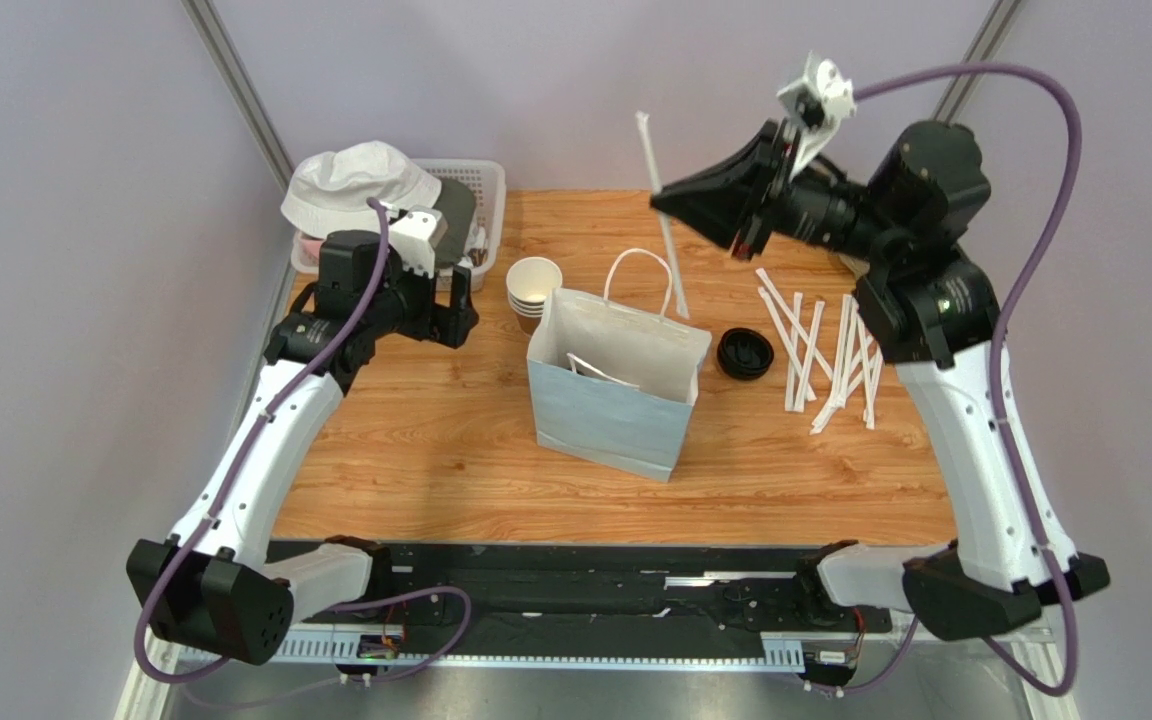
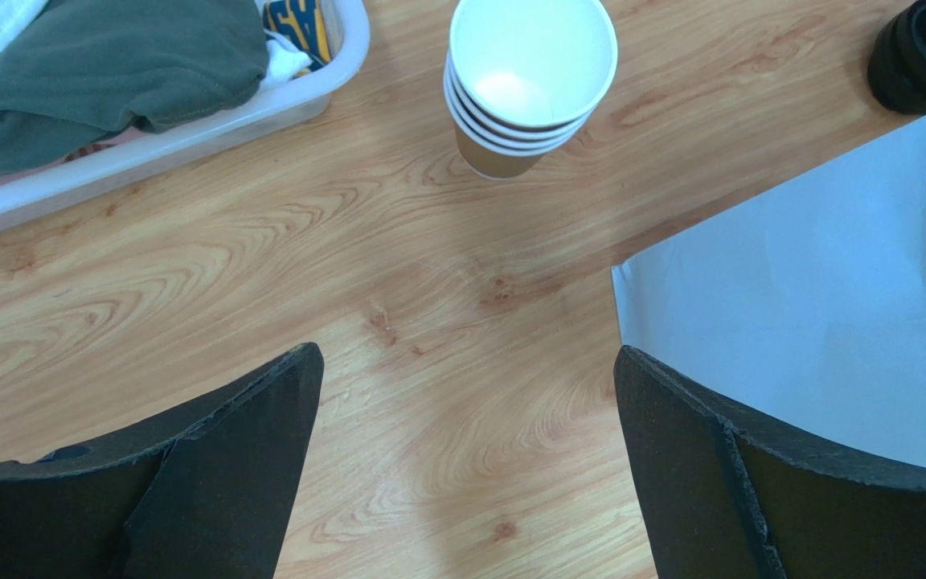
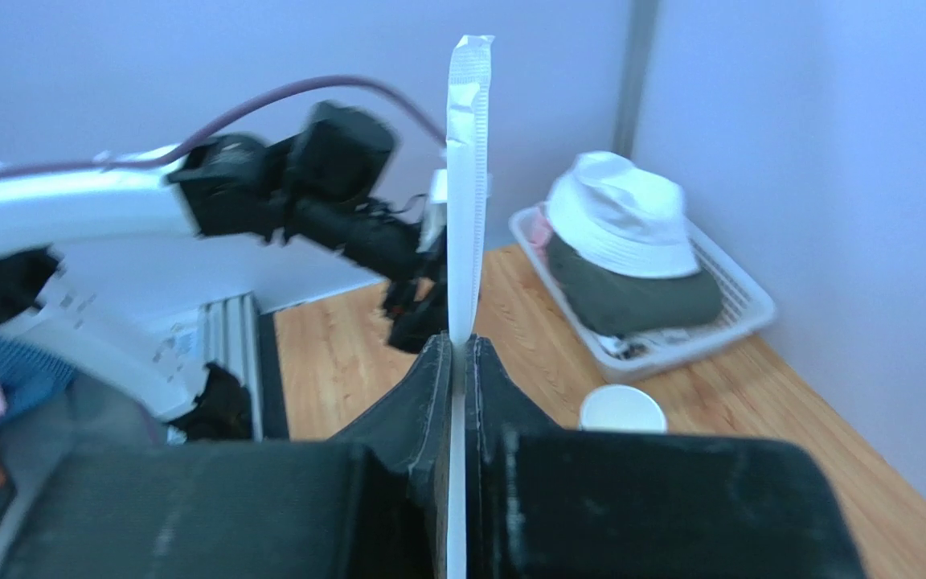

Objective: Pack the takeout coffee

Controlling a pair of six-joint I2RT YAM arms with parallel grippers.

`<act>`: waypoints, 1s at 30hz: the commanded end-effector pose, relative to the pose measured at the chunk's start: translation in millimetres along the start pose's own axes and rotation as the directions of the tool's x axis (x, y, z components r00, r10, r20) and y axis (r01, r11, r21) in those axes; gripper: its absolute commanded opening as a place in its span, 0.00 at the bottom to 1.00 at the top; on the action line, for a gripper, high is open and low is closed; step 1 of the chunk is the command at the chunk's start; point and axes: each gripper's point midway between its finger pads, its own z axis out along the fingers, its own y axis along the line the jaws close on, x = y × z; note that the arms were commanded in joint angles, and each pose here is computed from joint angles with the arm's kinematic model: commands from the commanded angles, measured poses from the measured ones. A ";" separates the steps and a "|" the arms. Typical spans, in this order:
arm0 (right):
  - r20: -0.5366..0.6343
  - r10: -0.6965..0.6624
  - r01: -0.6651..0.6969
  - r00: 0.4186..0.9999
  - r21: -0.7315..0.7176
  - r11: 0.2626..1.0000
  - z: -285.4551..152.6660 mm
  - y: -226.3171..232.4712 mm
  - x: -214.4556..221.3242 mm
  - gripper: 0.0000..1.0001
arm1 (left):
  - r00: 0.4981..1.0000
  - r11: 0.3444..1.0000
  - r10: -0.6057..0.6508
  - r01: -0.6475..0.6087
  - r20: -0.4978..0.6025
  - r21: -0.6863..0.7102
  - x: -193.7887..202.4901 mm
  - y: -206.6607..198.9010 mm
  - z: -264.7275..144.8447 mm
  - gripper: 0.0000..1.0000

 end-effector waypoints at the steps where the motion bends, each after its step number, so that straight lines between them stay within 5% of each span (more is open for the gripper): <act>1: -0.096 -0.068 0.058 0.993 -0.106 0.993 26.4 25.6 61.0 0.00 | 0.989 1.000 -0.021 0.019 0.143 0.011 -39.0 -5.0 -20.8 0.99; 14: -0.234 -0.194 0.153 0.953 -0.181 0.971 26.3 31.4 166.8 0.00 | 0.989 1.000 -0.012 0.010 0.149 0.016 -19.8 -11.7 -42.7 0.99; 20: -0.304 -0.213 0.152 0.928 -0.212 0.965 9.5 44.0 202.8 0.30 | 0.996 1.000 -0.023 0.022 0.092 0.009 -11.1 -9.4 -38.5 0.99; 23: -0.294 -0.221 0.170 0.930 -0.187 0.967 4.0 47.7 191.8 0.50 | 0.999 0.999 -0.046 0.046 0.003 -0.010 -0.5 -3.4 -29.3 0.99; 30: -0.246 -0.192 0.199 0.950 0.004 0.980 -5.2 31.4 130.9 0.71 | 0.994 0.995 -0.088 0.091 -0.058 0.051 -4.4 -7.5 -31.5 0.99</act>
